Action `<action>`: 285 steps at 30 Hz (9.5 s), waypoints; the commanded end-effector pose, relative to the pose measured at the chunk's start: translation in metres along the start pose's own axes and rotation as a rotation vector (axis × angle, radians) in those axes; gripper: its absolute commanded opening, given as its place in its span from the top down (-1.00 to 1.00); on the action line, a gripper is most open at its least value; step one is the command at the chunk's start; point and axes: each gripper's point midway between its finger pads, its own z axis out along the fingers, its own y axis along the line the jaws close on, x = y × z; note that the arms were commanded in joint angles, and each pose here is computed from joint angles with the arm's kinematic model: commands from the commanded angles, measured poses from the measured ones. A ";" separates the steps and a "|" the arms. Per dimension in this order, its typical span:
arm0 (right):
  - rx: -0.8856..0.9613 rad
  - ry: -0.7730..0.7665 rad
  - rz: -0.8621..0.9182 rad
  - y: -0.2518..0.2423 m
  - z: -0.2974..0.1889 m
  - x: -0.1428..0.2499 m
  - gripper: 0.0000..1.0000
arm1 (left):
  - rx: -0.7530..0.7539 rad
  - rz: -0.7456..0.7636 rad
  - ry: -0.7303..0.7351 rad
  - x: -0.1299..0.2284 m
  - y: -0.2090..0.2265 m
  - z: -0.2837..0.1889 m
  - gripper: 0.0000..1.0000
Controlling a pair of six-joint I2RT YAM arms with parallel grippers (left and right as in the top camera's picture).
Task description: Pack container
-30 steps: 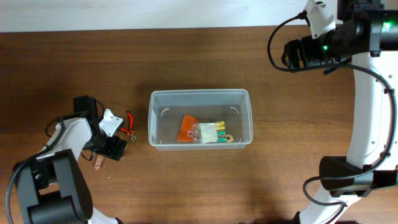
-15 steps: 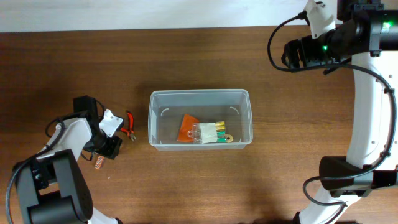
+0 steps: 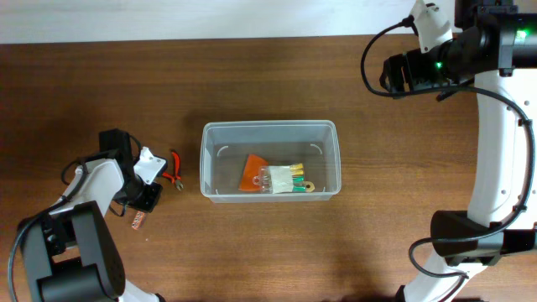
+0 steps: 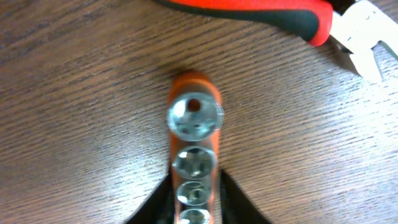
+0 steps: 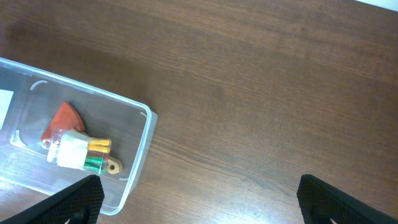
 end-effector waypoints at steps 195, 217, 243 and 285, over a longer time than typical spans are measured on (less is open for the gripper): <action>0.109 -0.069 0.515 -0.155 -0.044 0.068 -0.97 | 0.069 -1.045 0.061 -0.064 -0.040 0.031 0.14; 0.110 -0.070 0.515 -0.155 -0.044 0.068 -0.97 | 0.071 -1.034 0.040 -0.076 -0.053 0.030 0.96; 0.107 -0.065 0.517 -0.154 -0.043 0.069 -0.97 | 0.048 0.631 -0.454 -0.166 -0.155 -0.196 0.96; 0.020 -0.090 0.403 -0.119 -0.034 0.042 -0.97 | 0.059 0.741 -0.187 -0.175 -0.182 -0.121 -0.51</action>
